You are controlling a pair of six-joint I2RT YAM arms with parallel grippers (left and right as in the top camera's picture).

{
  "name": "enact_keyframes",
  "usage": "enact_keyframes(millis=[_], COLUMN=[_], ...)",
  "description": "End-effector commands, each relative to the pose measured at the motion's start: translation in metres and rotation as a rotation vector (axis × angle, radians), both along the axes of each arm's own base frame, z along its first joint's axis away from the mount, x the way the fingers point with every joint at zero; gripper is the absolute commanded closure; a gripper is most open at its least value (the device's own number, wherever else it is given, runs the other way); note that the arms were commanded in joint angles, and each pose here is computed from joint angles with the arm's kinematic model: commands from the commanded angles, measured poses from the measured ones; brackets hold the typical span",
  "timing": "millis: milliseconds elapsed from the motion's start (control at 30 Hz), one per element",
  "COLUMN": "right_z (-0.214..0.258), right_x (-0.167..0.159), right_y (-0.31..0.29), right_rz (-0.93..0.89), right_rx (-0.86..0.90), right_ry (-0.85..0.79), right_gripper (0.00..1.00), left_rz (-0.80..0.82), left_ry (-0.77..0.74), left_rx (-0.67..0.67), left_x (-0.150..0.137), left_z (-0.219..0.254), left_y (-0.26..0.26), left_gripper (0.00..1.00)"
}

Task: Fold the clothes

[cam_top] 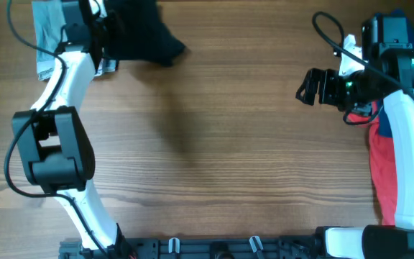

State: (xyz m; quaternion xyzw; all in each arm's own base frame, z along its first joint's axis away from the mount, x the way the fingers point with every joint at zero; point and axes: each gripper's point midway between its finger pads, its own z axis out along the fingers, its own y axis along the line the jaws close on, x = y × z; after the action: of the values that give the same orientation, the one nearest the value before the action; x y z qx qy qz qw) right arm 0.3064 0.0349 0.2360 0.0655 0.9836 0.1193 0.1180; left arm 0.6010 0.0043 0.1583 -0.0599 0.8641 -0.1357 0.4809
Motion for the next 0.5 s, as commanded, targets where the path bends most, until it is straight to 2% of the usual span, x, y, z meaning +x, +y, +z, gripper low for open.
enact_keyframes(millis=[0,133,267,400,433,467], right_z=[-0.002,-0.002,-0.003,-0.004,-0.004,-0.004], right_x=[-0.003,-0.005,-0.009,-0.012,-0.012,-0.012], right_y=[-0.004,-0.004,-0.004,-0.004,-0.004,-0.004], right_rz=[-0.005,-0.039,-0.038,-0.038,-0.038,-0.039], right_rx=[-0.018,-0.009,-0.01,-0.01,-0.01,-0.009], right_ry=[0.015,0.029,0.047,0.058,0.058,0.059], right_gripper=[0.0,0.0,0.0,0.0,0.0,0.0], left_rz=[0.096,0.215,0.339,0.45,0.472,0.488], left_ry=[-0.13,-0.258,-0.231,-0.192,-0.182,-0.17], left_rx=[0.07,0.114,0.148,0.163,0.165,0.165], left_x=[0.016,0.027,0.021,0.006,0.001,-0.003], left_z=[0.036,0.059,0.046,0.027,0.024,0.021], left_y=[0.038,0.083,0.134,0.198,0.211,0.22], left_gripper=[0.96,0.96,0.96,0.85,0.76,0.4])
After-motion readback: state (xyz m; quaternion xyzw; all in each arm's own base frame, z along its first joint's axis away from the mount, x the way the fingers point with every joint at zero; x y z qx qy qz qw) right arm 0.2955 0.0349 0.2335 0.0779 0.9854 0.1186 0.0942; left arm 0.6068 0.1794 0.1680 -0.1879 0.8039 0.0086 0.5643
